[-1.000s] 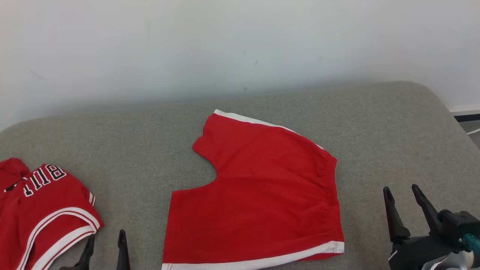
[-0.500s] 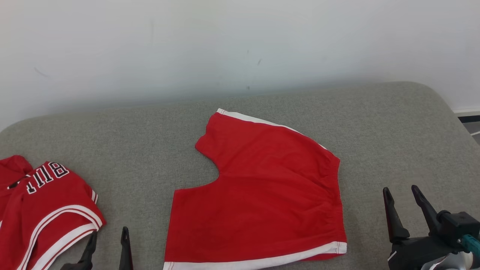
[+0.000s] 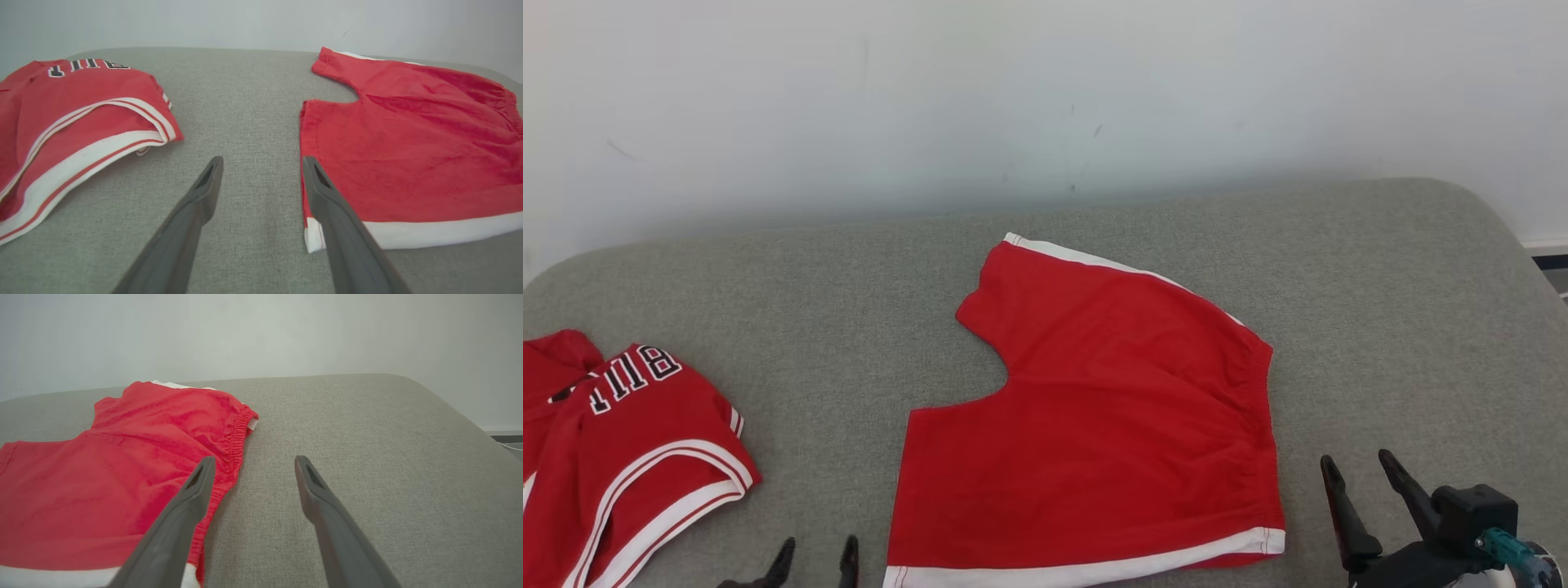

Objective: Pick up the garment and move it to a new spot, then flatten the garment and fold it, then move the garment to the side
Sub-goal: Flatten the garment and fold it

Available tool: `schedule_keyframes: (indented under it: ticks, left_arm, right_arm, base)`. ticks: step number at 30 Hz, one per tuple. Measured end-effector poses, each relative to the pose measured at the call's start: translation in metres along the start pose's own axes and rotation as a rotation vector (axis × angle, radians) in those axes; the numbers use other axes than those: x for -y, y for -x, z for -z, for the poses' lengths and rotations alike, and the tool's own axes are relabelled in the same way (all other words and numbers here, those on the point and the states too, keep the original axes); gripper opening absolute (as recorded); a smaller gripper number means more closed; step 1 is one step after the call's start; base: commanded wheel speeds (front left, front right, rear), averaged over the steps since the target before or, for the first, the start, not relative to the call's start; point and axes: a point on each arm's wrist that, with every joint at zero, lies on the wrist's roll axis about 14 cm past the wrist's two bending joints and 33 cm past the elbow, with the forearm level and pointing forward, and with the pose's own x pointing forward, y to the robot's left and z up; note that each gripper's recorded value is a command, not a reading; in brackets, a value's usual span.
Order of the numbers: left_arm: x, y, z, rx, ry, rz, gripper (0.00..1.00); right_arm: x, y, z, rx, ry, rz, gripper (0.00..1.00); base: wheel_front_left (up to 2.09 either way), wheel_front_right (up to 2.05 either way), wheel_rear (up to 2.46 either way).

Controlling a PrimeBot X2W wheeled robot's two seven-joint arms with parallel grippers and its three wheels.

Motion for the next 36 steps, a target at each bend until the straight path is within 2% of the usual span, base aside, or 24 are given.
schedule_keyframes:
  ticks: [6,11,14,18,31,33,34,35,36]
  left_arm:
    - [0.024,0.003,0.021,-0.1,0.024,0.116,1.0]
    - [0.025,0.003,0.033,-0.161,0.013,0.164,1.0]
    - [0.037,0.004,0.042,-0.208,0.028,0.228,1.0]
    - [0.041,0.007,0.059,-0.282,0.05,0.247,1.0]
    - [0.052,-0.003,0.075,-0.373,0.111,0.268,1.0]
    - [0.053,-0.005,0.077,-0.386,0.122,0.268,0.59]
    - [0.053,-0.005,0.077,-0.386,0.122,0.268,0.3]
    - [0.053,-0.005,0.078,-0.391,0.127,0.268,0.09]
    - [0.054,-0.005,0.079,-0.394,0.134,0.268,0.0]
  right_arm:
    - [-0.005,-0.001,0.013,-0.06,-0.014,-0.015,1.0]
    - [-0.009,-0.004,0.021,-0.104,-0.014,-0.03,1.0]
    - [-0.014,-0.005,0.03,-0.142,-0.015,-0.047,1.0]
    - [-0.026,-0.004,0.046,-0.215,-0.029,-0.086,1.0]
    - [-0.047,0.007,0.092,-0.436,-0.038,-0.148,1.0]
    - [-0.049,0.008,0.096,-0.46,-0.036,-0.158,1.0]
    - [-0.049,0.008,0.096,-0.46,-0.036,-0.158,0.92]
    - [-0.052,0.007,0.096,-0.465,-0.036,-0.166,0.38]
    - [-0.054,0.006,0.096,-0.464,-0.044,-0.173,0.0]
  base:
    - [0.0,0.0,0.0]
    - [0.0,0.0,0.0]
    - [0.0,0.0,0.0]
    - [0.0,0.0,0.0]
    - [0.0,0.0,0.0]
    - [0.0,0.0,0.0]
    - [0.0,0.0,0.0]
    - [0.0,0.0,0.0]
    - [0.0,0.0,0.0]
